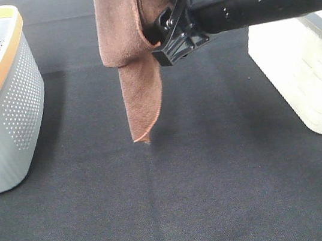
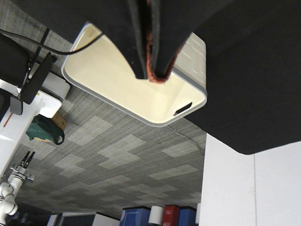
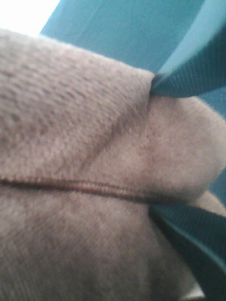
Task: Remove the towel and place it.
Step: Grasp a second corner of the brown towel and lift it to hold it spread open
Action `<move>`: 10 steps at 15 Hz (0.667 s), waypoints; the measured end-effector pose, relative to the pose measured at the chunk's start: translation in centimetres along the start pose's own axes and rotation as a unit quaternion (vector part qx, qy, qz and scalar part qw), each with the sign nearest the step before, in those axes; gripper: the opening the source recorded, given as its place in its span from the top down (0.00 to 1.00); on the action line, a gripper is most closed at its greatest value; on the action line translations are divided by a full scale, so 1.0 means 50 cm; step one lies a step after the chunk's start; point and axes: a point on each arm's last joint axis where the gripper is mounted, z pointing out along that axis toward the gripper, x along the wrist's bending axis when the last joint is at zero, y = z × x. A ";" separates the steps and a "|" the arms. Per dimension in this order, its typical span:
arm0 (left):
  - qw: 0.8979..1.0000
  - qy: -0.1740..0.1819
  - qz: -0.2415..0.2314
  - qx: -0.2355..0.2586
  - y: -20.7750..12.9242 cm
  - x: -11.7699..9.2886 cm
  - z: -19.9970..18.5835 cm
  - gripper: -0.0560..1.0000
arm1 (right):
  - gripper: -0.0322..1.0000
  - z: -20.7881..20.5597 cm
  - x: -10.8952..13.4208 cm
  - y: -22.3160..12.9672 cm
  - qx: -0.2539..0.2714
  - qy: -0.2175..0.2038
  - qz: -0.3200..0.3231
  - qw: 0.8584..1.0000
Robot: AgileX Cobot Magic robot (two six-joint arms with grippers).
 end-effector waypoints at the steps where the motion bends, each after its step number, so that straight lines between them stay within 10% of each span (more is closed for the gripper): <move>1: 1.000 -0.002 -0.002 0.002 -0.001 -0.001 0.000 0.95 | 0.43 0.002 0.000 0.000 -0.001 -0.001 0.000 1.000; 6: 1.000 -0.001 0.000 0.003 -0.001 0.000 0.000 0.95 | 0.89 0.005 -0.001 0.000 -0.007 -0.006 0.022 1.000; 10: 1.000 0.013 0.010 0.006 -0.002 0.007 -0.001 0.95 | 0.97 0.005 0.001 -0.007 0.014 0.000 0.050 0.999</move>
